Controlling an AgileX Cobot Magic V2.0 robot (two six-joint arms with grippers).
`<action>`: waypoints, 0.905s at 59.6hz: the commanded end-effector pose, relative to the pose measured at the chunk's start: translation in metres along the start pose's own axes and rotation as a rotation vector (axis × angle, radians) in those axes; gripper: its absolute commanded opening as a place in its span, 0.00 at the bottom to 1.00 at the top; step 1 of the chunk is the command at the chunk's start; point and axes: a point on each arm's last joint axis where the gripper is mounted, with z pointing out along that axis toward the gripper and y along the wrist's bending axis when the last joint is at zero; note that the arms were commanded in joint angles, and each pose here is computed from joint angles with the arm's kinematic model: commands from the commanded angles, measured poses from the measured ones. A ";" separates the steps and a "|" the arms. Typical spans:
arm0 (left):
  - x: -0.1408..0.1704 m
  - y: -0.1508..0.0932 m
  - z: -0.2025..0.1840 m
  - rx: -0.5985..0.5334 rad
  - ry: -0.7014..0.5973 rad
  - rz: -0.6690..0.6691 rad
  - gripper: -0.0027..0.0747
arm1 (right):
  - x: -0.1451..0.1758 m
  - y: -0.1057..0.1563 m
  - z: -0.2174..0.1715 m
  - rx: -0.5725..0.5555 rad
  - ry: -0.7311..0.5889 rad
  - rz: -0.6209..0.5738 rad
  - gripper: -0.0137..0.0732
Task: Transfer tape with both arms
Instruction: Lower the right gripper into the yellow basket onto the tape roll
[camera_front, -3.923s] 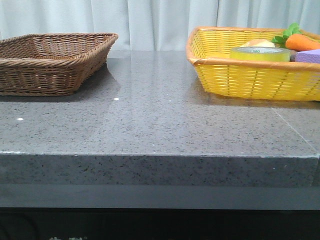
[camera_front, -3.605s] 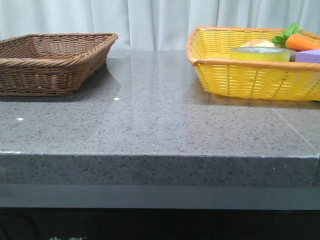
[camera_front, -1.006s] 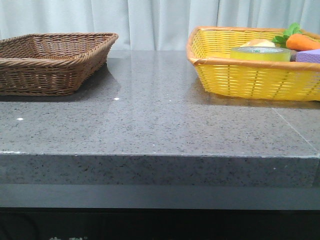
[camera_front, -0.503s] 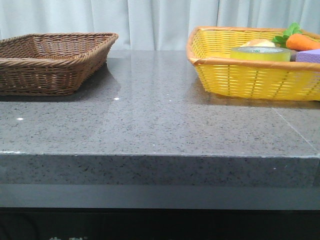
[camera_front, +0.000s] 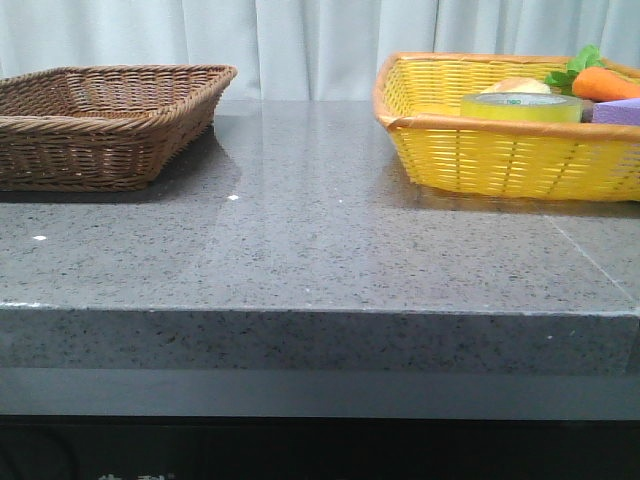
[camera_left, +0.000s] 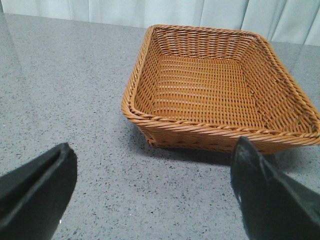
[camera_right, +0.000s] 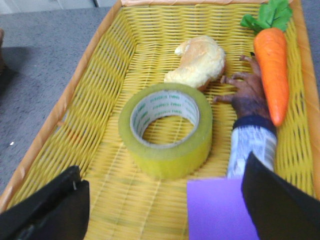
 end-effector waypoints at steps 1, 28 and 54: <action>-0.019 -0.002 -0.002 0.013 -0.107 -0.004 0.83 | -0.030 -0.004 0.011 0.011 -0.052 0.019 0.88; -0.019 -0.002 -0.002 0.013 -0.107 -0.004 0.83 | -0.062 -0.021 0.113 0.069 0.185 0.034 0.65; -0.019 -0.002 -0.002 0.013 -0.107 -0.004 0.83 | -0.042 -0.029 0.149 0.081 0.253 0.044 0.65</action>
